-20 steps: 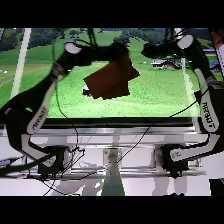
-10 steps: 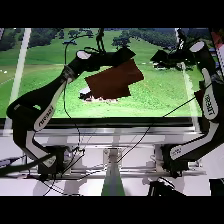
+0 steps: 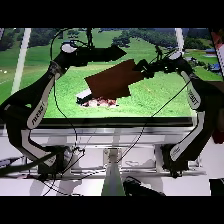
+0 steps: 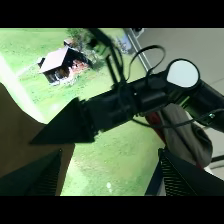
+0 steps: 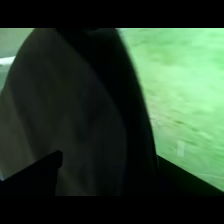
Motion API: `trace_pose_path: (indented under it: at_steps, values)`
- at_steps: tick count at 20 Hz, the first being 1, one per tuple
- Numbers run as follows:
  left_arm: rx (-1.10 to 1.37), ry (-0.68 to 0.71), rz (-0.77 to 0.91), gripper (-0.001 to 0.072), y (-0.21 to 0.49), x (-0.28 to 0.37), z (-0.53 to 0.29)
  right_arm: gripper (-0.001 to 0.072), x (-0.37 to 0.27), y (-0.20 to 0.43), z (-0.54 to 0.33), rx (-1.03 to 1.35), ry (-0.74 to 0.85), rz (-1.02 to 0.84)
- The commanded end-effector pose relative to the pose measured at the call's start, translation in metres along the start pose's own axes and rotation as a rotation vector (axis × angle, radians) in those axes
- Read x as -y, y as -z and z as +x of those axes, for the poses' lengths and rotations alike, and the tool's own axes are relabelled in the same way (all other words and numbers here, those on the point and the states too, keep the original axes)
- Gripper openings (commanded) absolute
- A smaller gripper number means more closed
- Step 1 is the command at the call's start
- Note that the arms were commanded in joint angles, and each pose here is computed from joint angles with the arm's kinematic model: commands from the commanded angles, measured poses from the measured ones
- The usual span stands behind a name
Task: Fold the clothes and pants, and hang the long-sleeved shirts on hangers.
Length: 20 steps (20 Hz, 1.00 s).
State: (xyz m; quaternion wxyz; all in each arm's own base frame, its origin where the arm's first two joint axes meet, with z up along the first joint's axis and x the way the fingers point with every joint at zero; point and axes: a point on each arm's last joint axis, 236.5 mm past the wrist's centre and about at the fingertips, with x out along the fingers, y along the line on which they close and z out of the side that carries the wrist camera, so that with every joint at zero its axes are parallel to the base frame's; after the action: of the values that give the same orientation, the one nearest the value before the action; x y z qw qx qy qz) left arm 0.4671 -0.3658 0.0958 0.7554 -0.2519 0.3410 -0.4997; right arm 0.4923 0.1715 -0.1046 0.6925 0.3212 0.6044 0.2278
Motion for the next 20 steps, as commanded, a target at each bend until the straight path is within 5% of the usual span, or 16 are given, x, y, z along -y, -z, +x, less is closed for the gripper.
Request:
trace_pose_path:
  at_steps: [1,3,4,6,10,12,14,20]
  values:
    - [-0.016,0.019,0.051,0.0695,0.002,0.003,-0.003,0.0511,-0.027,0.017,0.039,-0.040,0.008,-0.074]
    - [-0.041,0.002,0.075,0.0694,0.006,-0.002,-0.008,0.0113,-0.042,0.017,0.042,-0.045,0.028,-0.187]
    - [-0.074,-0.020,0.113,0.0694,0.011,-0.006,-0.013,0.0013,-0.045,0.010,0.036,-0.030,0.058,-0.240]
    - [-0.161,-0.096,0.195,0.0658,0.023,-0.017,-0.027,0.0013,-0.046,-0.015,0.008,0.029,0.144,-0.328]
    - [-0.333,-0.388,0.316,0.0421,0.031,-0.053,-0.090,0.0013,-0.024,-0.076,-0.108,0.252,0.352,-0.260]
    - [-0.423,-0.556,0.385,0.0360,0.030,-0.066,-0.134,0.0013,-0.008,-0.094,-0.185,0.391,0.418,-0.182]
    - [-0.528,-0.727,0.427,0.0020,0.032,-0.073,-0.186,0.0013,0.010,-0.099,-0.266,0.516,0.465,-0.101]
    - [-0.658,-0.901,0.450,0.0013,0.039,-0.043,-0.264,0.0013,0.090,-0.009,-0.470,0.730,0.662,0.314]
